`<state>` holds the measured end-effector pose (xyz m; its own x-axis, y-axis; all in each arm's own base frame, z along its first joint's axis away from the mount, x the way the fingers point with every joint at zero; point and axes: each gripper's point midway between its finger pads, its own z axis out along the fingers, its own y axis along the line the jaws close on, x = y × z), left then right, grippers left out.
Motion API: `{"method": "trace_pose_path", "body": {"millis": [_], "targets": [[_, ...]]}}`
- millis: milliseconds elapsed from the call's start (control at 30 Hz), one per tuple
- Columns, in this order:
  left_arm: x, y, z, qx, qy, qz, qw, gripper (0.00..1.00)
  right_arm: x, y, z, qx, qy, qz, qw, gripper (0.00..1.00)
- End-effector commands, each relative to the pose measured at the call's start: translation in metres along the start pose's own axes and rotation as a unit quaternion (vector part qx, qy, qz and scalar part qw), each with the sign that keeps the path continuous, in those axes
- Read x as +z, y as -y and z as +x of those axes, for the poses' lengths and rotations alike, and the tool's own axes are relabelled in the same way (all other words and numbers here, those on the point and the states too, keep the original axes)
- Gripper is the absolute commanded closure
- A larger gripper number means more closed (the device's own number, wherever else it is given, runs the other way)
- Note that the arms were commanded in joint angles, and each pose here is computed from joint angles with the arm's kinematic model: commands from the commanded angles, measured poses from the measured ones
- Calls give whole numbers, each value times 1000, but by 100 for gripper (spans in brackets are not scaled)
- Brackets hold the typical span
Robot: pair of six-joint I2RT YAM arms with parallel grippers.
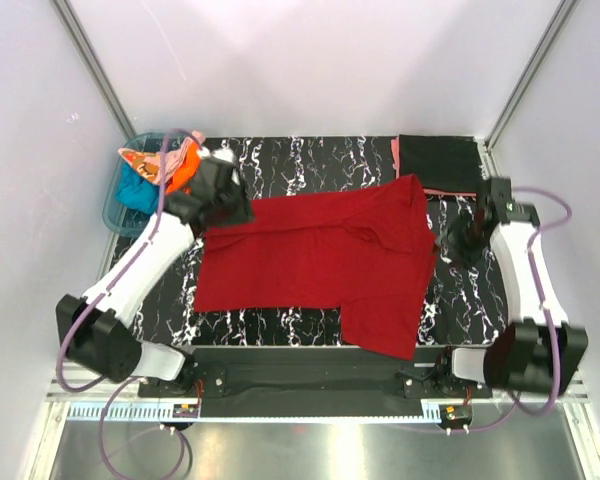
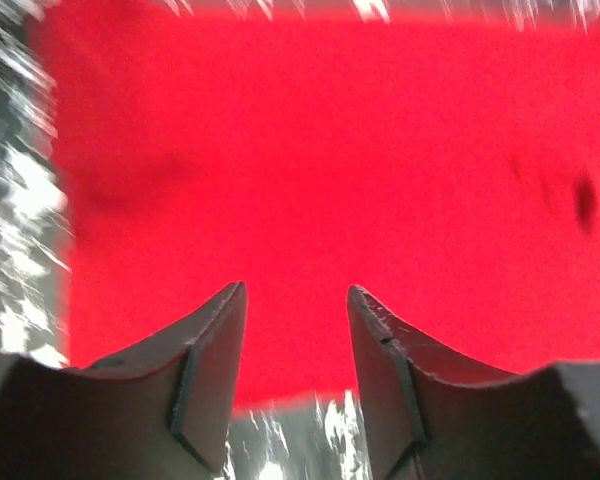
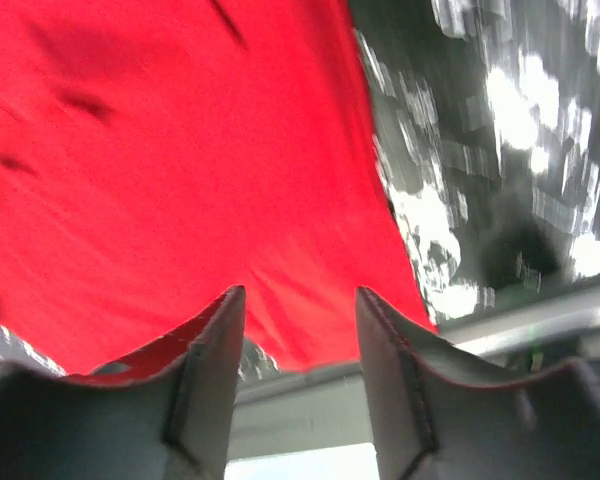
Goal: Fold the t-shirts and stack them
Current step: Fold the tshirt
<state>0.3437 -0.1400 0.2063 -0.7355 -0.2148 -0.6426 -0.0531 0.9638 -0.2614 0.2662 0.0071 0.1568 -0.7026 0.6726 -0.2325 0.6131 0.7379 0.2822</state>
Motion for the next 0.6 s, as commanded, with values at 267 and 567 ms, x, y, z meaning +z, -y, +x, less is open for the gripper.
{"method": "trace_pose_path", "body": {"millis": [267, 567], "targets": [[-29, 58, 146, 10, -98, 112, 989, 58, 24, 43, 114, 83, -84, -38, 992, 68], [-17, 57, 170, 20, -134, 105, 985, 58, 76, 29, 118, 60, -114, -38, 991, 68]]}}
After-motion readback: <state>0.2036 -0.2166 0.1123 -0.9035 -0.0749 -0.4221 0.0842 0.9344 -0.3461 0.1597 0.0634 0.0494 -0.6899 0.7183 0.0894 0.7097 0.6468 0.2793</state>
